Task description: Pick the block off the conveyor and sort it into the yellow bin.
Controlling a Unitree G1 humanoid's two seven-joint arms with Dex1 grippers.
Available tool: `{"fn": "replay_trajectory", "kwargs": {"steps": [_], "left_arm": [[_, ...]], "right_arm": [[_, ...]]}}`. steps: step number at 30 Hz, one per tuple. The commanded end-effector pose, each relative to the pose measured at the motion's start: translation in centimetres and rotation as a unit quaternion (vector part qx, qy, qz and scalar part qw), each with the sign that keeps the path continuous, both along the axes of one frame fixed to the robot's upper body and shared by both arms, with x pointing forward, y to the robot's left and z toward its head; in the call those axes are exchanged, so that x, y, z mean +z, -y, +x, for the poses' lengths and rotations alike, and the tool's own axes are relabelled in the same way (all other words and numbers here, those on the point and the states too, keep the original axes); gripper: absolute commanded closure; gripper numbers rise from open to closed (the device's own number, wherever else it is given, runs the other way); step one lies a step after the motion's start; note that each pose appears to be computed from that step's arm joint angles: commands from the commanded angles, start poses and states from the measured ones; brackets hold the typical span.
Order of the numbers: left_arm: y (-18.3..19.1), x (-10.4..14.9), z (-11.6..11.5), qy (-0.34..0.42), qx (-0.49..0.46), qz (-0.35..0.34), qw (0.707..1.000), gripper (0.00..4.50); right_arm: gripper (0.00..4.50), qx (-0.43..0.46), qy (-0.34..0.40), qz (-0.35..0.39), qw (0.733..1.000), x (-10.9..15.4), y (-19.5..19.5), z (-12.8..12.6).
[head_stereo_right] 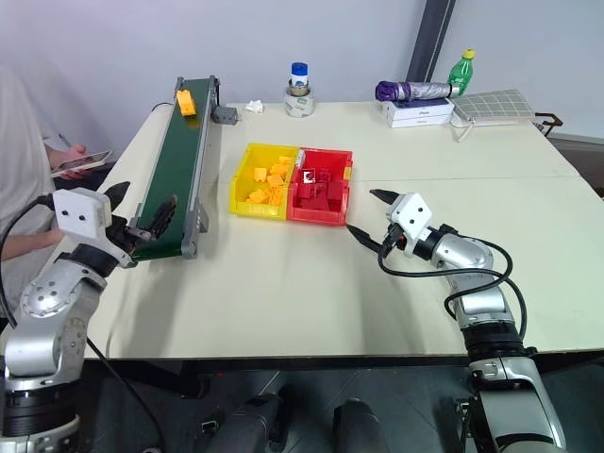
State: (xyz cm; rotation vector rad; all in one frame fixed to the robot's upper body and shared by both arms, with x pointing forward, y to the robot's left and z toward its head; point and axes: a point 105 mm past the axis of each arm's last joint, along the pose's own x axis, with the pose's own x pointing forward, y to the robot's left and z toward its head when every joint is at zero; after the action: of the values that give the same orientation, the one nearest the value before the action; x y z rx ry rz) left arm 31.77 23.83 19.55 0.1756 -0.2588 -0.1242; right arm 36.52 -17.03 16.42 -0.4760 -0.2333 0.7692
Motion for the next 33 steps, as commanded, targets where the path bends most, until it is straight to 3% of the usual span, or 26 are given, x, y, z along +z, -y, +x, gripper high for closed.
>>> {"fn": "replay_trajectory", "kwargs": {"steps": [1, 5, 21, 27, 33], "left_arm": [[1.1, 0.8, -0.8, 0.030, 0.027, -0.009, 0.999, 0.06], [1.8, -0.7, -1.7, 0.017, 0.072, -0.059, 0.995, 0.06], [2.6, -1.1, -0.6, 0.001, 0.089, -0.041, 0.995, 0.06], [1.4, -0.8, 0.4, -0.006, 0.105, -0.026, 0.994, 0.06], [1.7, 0.7, 3.1, -0.004, 0.086, -0.041, 0.995, 0.06]], "right_arm": [[0.00, 0.000, 0.035, 0.006, 0.999, 2.1, 0.2, 0.1], [0.00, 0.003, 0.035, 0.003, 0.999, 2.1, 0.1, 0.1], [0.00, 0.008, 0.031, 0.005, 0.999, 2.0, -0.2, 0.0], [0.00, 0.006, 0.030, 0.007, 1.000, 1.9, -0.2, -0.1], [0.00, 0.007, 0.029, 0.011, 0.999, 1.8, -0.5, 0.0]]}}
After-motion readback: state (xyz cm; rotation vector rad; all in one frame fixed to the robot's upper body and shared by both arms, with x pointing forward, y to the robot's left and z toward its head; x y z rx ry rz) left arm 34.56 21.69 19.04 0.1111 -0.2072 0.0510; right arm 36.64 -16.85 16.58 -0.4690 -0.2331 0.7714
